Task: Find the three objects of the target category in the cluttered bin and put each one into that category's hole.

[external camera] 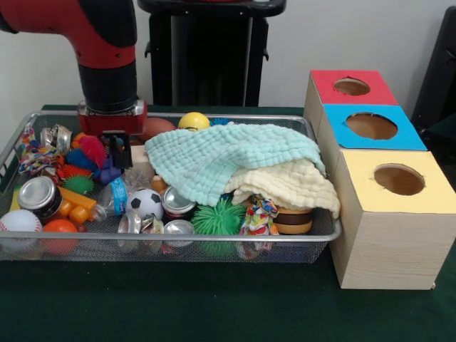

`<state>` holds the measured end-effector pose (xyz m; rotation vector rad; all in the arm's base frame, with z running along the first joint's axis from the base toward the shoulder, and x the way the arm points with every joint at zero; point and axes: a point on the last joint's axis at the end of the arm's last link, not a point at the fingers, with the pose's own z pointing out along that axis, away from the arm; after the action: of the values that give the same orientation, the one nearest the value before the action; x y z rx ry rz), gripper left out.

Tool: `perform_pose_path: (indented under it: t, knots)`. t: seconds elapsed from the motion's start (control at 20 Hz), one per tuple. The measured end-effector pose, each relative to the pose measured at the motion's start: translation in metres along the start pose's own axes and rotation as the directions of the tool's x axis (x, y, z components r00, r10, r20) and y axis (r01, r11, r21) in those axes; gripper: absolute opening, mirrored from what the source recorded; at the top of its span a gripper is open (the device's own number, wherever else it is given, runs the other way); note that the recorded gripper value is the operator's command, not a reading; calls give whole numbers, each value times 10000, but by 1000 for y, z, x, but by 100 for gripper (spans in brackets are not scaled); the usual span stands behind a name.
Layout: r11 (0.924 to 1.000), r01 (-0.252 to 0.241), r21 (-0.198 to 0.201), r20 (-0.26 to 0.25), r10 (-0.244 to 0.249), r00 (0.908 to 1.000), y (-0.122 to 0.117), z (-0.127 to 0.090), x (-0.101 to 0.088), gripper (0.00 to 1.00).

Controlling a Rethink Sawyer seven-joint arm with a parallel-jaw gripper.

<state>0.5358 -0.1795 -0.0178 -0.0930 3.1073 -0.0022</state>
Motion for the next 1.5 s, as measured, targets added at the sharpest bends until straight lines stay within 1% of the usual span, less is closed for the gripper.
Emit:
perform_pose_path:
  t: [0.1,0.2,0.45,0.5,0.7,0.9,1.05,1.15,1.25,1.5]
  knots:
    - [9983,541,203,-96,-540,9985,6,1,1,0]
    - [9945,980,380,-147,-975,9951,10,1,0,0]
    - [9888,1380,561,-208,-1370,9903,11,2,1,0]
    - [9865,1514,626,-218,-1503,9884,10,3,2,0]
    - [9813,1757,785,-214,-1745,9844,7,2,3,0]
    - [9781,1878,898,-218,-1866,9822,4,1,3,0]
    - [9731,2049,1052,-278,-2031,9788,2,-3,2,0]
    - [9696,2154,1158,-336,-2129,9765,1,-8,0,0]
    - [9677,2201,1226,-371,-2172,9754,1,-11,-2,0]
    - [9617,2302,1490,-483,-2254,9731,-1,-28,-9,0]
